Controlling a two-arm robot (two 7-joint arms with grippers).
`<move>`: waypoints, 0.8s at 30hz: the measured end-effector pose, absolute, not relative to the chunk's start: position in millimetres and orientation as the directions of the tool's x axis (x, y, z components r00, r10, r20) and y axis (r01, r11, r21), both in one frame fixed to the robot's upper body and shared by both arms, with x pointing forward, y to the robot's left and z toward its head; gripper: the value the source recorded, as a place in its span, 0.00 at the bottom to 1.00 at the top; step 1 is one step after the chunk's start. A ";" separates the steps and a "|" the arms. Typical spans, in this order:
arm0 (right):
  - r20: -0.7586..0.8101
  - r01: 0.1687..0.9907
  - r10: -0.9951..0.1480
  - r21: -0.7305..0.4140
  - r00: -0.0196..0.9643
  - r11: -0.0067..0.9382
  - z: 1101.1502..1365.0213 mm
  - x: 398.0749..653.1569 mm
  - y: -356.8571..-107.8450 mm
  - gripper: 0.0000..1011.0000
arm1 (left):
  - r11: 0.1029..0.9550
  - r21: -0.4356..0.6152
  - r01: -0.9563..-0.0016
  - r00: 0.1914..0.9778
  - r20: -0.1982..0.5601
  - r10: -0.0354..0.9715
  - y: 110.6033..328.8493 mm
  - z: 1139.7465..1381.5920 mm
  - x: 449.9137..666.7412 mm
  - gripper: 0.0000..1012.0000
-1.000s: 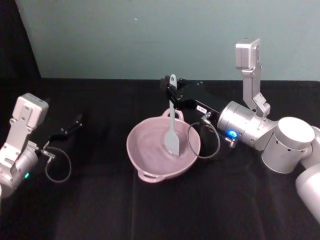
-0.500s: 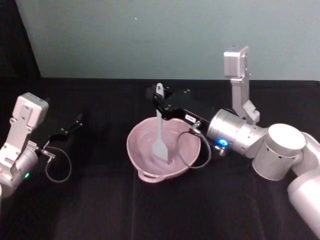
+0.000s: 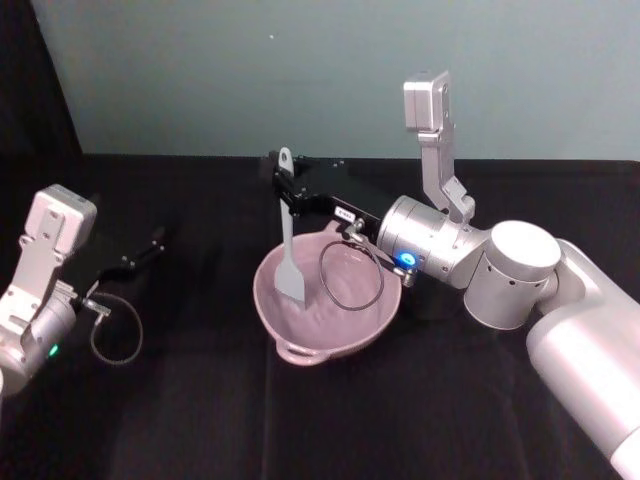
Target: Use the one hand to pick up the spoon and stir the clear water in the bowl.
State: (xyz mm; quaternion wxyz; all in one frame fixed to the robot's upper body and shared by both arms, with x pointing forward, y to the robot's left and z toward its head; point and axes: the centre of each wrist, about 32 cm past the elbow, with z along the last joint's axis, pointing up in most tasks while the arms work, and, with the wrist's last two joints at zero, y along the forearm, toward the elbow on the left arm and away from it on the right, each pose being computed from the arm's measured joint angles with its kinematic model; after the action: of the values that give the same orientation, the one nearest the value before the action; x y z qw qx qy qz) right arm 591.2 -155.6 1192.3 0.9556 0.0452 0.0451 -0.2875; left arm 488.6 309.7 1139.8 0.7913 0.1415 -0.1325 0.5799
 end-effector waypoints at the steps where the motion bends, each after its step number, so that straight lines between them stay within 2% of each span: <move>1: -0.113 0.558 -0.550 0.060 0.828 0.828 1192.3 594.9 -155.7 0.11 | 0.287 0.070 -0.955 0.292 0.374 0.880 309.7 1139.8 488.6 1.00; 12: -0.118 0.624 -0.614 0.071 0.780 0.778 1195.0 607.2 -179.4 0.11 | 0.287 0.070 -0.955 0.292 0.374 0.880 309.7 1139.8 488.6 1.00; 19: -0.105 0.659 -0.652 0.067 0.751 0.749 1196.9 596.7 -207.1 0.11 | 0.287 0.070 -0.955 0.292 0.374 0.880 309.7 1139.8 488.6 1.00; 24: -0.096 0.662 -0.655 0.060 0.749 0.747 1197.2 586.7 -216.0 0.11 | 0.287 0.070 -0.955 0.292 0.374 0.880 309.7 1139.8 488.6 1.00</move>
State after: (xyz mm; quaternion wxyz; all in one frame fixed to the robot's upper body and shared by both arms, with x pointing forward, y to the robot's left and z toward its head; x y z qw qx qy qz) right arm 586.7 -216.0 1197.2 0.9341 0.0452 0.0343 -0.3525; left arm 488.6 309.7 1139.8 0.7913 0.1415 -0.1325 0.5799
